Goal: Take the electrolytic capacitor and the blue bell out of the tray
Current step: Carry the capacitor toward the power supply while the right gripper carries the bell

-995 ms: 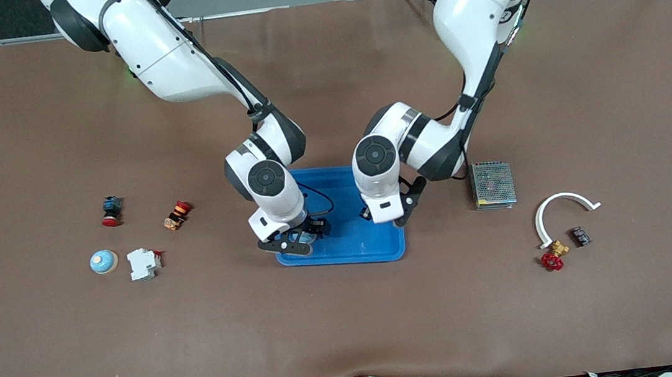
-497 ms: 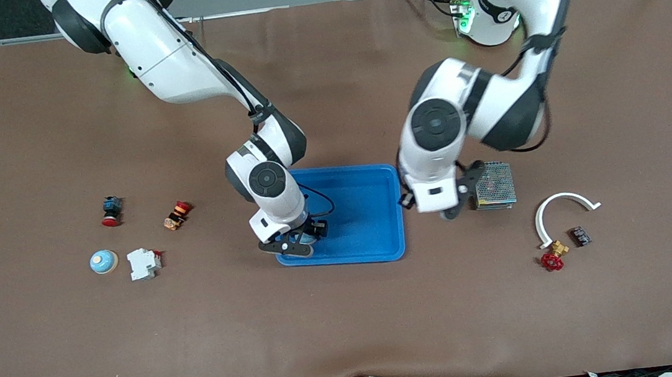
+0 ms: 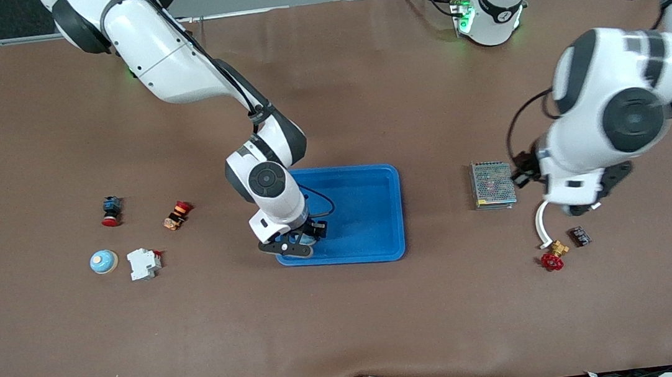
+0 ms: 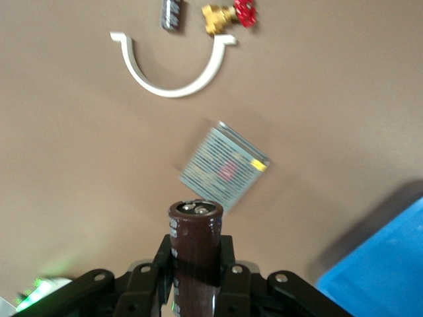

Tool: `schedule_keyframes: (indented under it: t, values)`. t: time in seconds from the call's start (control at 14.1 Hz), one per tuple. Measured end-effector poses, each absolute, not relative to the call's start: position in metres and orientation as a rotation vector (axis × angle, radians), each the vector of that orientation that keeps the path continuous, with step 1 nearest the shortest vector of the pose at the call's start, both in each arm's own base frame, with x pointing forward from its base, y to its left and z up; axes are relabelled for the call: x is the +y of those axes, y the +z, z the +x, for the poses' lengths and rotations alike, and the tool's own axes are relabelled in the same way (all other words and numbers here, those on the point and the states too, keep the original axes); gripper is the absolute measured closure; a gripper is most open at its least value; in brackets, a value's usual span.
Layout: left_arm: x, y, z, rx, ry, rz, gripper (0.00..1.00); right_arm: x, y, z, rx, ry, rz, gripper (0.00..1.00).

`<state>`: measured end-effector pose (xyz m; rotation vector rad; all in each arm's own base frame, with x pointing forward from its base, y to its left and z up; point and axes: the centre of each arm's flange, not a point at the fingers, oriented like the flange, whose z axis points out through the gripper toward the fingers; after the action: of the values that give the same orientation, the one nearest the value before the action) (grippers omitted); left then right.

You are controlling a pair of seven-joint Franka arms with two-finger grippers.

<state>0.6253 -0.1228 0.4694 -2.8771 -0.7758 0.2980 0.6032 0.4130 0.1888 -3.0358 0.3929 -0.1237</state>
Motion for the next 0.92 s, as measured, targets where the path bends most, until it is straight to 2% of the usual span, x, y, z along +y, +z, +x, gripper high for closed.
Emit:
schedule_keyframes:
  t: [0.28, 0.5, 0.92]
  values:
    - [0.017, 0.487, 0.609, -0.573, 0.252, -2.996, 0.70, 0.408, 0.207, 0.612, 0.442, -0.009, -3.084, 0.33]
    - [0.087, 0.470, 0.568, -0.421, 0.114, -3.051, 0.70, 0.406, 0.227, 0.618, 0.462, 0.070, -3.120, 0.33]
    - [0.062, 0.366, 0.488, -0.247, 0.008, -3.068, 0.70, 0.348, 0.249, 0.652, 0.240, 0.153, -3.154, 0.33]
